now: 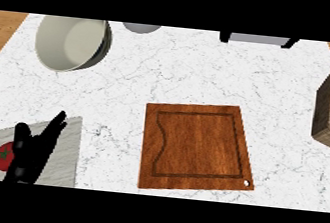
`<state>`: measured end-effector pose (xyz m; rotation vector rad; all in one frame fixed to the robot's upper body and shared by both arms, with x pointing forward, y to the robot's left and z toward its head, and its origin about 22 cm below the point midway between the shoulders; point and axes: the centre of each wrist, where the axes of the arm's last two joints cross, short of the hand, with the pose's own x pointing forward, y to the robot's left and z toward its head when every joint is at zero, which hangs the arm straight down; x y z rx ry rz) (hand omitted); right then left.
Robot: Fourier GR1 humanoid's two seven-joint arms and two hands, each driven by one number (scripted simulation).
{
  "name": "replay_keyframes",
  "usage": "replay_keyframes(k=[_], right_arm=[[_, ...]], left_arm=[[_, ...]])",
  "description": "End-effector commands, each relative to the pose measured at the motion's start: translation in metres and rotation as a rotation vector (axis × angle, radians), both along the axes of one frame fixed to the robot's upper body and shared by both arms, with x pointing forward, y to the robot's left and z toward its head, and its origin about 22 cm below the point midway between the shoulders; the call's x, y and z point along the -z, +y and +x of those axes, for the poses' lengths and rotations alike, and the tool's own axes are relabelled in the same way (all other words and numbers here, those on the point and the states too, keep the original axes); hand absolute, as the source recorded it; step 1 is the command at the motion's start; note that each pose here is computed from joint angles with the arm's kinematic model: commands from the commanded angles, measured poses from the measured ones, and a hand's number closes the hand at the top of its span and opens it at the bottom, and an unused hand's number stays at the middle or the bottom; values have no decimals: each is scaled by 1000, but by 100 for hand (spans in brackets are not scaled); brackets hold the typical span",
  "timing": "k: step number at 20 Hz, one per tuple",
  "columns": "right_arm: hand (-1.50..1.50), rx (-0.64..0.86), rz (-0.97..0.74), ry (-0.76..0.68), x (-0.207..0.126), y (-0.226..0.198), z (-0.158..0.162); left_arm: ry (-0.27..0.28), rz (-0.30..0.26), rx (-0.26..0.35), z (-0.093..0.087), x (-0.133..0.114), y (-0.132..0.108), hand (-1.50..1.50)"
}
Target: Pick the pear from the cutting board and place it in the basket
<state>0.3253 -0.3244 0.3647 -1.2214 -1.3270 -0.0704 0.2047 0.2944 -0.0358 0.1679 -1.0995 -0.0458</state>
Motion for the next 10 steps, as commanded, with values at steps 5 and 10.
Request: replay_keyframes(k=[5, 10], right_arm=[[150, 19, 223, -100, 44, -64, 8], [150, 1, 217, -75, 73, -61, 18]], left_arm=[[71, 1, -20, -14, 18, 7, 0], [87, -18, 4, 10, 4, 21, 0]])
